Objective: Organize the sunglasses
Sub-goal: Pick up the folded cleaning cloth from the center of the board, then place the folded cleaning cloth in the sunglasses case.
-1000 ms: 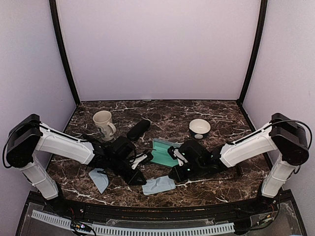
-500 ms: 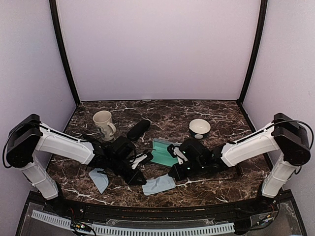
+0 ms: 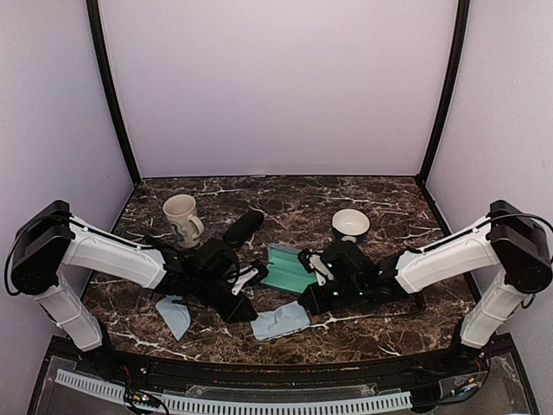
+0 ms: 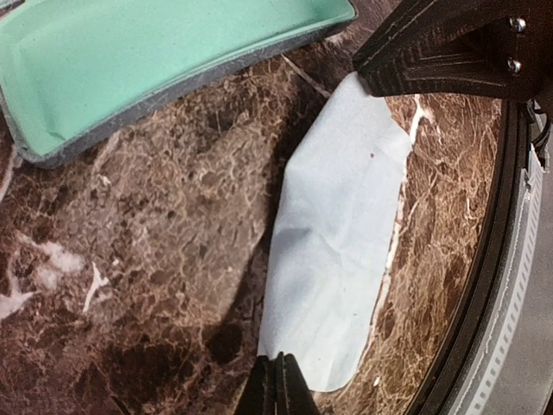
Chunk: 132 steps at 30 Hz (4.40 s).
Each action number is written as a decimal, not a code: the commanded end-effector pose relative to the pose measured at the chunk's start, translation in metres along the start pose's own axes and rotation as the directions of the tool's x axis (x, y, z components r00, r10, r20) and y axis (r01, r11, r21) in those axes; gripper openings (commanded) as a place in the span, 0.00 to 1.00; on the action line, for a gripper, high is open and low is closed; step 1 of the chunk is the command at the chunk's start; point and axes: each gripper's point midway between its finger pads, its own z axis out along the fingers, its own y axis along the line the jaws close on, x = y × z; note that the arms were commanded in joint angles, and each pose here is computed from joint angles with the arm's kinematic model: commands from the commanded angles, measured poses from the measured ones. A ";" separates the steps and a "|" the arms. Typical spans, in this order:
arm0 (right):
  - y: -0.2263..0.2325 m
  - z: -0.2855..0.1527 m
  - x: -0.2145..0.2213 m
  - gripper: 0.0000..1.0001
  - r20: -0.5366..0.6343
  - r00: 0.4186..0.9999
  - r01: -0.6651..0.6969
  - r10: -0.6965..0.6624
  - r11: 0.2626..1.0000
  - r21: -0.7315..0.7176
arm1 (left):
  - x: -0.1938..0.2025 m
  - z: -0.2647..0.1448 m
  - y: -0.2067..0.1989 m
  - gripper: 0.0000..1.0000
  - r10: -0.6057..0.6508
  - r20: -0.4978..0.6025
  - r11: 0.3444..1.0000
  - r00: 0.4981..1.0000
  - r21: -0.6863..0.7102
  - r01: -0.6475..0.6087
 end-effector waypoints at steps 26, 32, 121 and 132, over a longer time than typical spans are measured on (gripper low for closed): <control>-0.031 -0.037 -0.042 0.00 0.214 0.976 -0.057 0.037 0.994 0.089 | -0.102 -0.010 0.019 0.00 0.167 0.148 0.983 0.975 -0.099 -0.153; -0.042 -0.039 -0.053 0.00 0.237 0.971 -0.057 0.026 0.991 0.124 | -0.120 -0.007 0.032 0.00 0.175 0.151 0.980 0.973 -0.124 -0.157; -0.065 -0.020 -0.072 0.00 0.201 0.975 0.036 -0.093 0.962 0.270 | -0.141 0.003 0.058 0.00 0.133 0.131 0.981 0.982 -0.157 -0.112; -0.065 -0.023 -0.076 0.00 0.224 0.970 0.034 -0.098 0.961 0.275 | -0.143 -0.002 0.055 0.00 0.134 0.144 0.982 0.980 -0.155 -0.112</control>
